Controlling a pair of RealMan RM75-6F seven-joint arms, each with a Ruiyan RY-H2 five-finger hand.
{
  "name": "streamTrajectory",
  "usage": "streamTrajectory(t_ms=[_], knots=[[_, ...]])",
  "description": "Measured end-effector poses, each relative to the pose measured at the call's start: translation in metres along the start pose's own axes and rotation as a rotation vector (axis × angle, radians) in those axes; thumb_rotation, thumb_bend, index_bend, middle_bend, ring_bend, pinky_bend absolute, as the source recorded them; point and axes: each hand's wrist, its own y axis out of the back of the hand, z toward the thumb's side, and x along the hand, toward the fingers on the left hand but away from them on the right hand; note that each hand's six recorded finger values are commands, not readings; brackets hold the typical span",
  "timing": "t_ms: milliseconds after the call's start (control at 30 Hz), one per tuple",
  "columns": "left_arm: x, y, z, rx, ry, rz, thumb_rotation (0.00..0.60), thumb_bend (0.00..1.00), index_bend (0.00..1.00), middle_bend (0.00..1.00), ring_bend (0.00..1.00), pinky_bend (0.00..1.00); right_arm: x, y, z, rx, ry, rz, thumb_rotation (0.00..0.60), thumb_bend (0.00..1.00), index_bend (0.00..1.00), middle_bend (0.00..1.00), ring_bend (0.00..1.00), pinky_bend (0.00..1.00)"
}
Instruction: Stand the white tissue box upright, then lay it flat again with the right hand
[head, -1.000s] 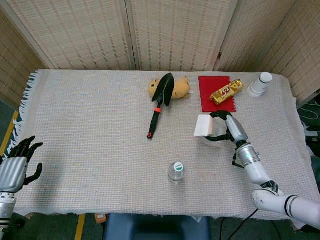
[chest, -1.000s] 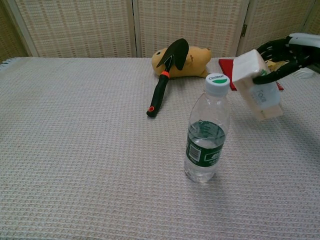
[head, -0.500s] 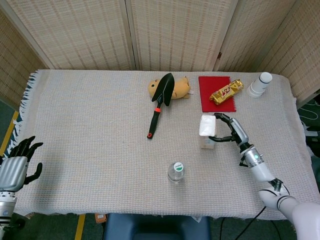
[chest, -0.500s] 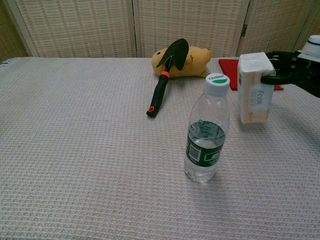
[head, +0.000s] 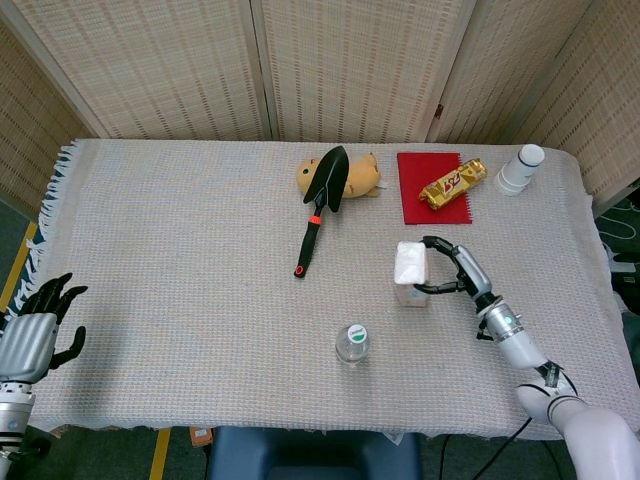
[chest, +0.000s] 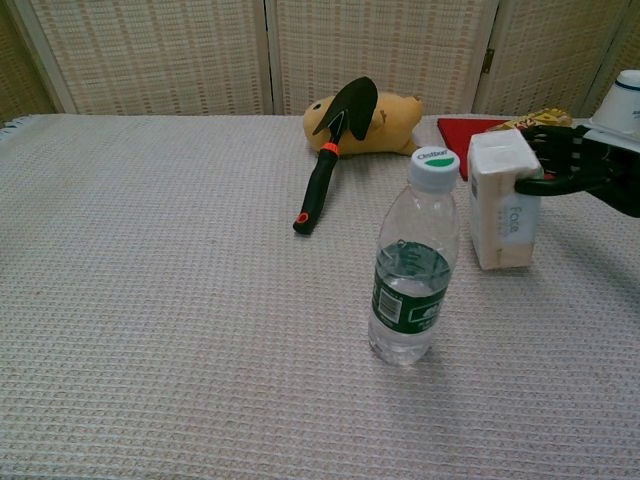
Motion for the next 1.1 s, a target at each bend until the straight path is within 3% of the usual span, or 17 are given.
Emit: streamTrajectory(t_ms=[700, 900, 1100], knots=[[0.0, -0.002, 0.0, 0.01, 0.005, -0.005, 0.6, 0.49, 0.18, 0.0, 0.0, 0.16, 0.017, 0.024, -0.011, 0.135, -0.088, -0.005, 0.6, 0.23, 0.53, 0.48, 0.32, 0.0], [-0.001, -0.002, 0.002, 0.012, 0.001, -0.006, 0.6, 0.49, 0.18, 0.0, 0.0, 0.16, 0.019, 0.025, -0.009, 0.232, -0.111, 0.034, 0.6, 0.23, 0.35, 0.48, 0.25, 0.0], [-0.002, -0.002, 0.001, 0.013, 0.002, -0.005, 0.6, 0.49, 0.18, 0.0, 0.0, 0.15, 0.022, 0.022, -0.01, 0.318, -0.161, 0.082, 0.6, 0.23, 0.14, 0.34, 0.13, 0.0]])
